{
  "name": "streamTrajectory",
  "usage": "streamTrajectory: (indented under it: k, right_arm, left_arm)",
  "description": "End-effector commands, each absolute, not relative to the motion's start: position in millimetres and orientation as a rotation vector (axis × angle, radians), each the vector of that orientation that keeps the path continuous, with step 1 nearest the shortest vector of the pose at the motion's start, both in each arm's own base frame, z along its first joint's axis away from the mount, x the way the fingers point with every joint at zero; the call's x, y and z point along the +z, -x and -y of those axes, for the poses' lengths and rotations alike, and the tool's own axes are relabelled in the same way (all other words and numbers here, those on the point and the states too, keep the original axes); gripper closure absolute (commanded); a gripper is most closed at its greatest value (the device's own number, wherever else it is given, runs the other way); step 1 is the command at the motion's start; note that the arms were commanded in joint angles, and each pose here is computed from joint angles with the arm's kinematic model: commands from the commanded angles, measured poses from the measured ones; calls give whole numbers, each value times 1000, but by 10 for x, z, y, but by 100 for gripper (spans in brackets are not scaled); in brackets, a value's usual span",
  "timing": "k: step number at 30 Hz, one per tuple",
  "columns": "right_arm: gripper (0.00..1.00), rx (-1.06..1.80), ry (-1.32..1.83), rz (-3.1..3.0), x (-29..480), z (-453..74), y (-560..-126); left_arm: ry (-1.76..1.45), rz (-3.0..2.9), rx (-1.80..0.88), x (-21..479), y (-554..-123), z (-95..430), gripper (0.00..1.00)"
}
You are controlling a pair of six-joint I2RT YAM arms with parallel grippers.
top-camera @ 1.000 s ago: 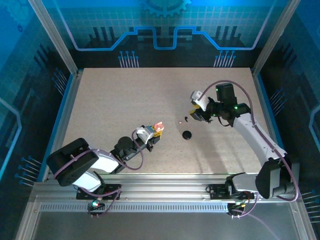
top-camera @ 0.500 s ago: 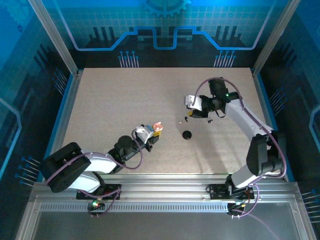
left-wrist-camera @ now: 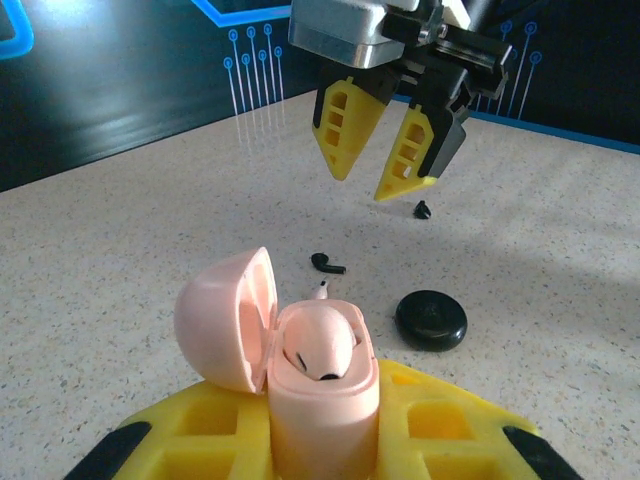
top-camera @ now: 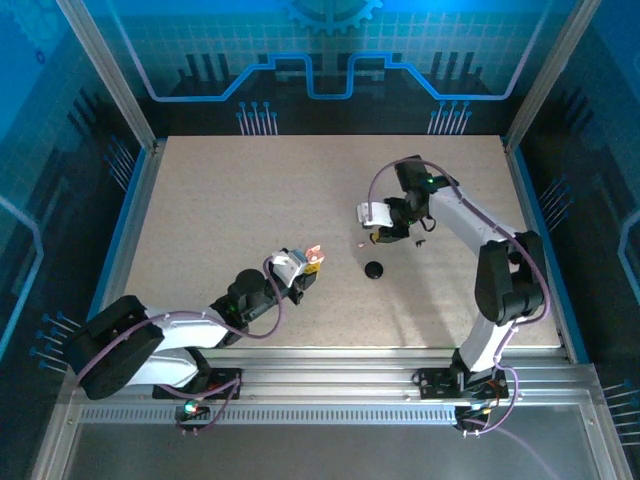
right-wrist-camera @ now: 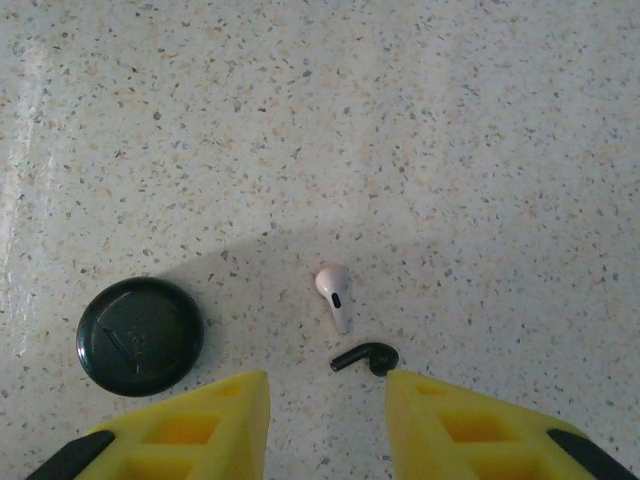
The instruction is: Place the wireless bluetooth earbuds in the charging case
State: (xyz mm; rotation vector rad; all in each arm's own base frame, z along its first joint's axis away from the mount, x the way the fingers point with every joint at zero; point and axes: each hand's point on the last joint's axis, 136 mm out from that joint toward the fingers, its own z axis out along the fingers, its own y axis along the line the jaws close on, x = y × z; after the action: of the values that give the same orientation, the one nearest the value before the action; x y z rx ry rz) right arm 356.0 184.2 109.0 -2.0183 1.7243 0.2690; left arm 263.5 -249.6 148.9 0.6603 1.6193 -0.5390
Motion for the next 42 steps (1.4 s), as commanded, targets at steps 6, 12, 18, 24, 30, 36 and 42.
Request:
streamTrajectory:
  k: [6, 12, 18, 24, 30, 36, 42]
  right_arm:
    - [63, 196, 2178, -1667, 914, -1812, -3617]
    - [63, 174, 2269, -1635, 757, -1787, -3656]
    - [63, 205, 2334, -1568, 664, -1869, -3630]
    - [63, 240, 2367, -1535, 548, -1973, -3641]
    - [64, 255, 2396, -1525, 466, -2047, -3694]
    - [64, 267, 2429, -1532, 367, -2078, -3713]
    - [64, 287, 2449, -1519, 309, -2124, -3706]
  left_arm:
    - [-670, -1593, -526, 1660, -2664, 2535, 81]
    - [-682, -1586, -524, 1684, -2681, 2567, 81]
    - [-679, -1595, -512, 1651, -2679, 2541, 81]
    - [-675, -1601, -507, 1632, -2679, 2526, 81]
    - [-670, -1600, -502, 1642, -2682, 2514, 81]
    - [-668, -1608, -493, 1622, -2684, 2499, 80]
    - [-664, -1612, -492, 1610, -2683, 2491, 80]
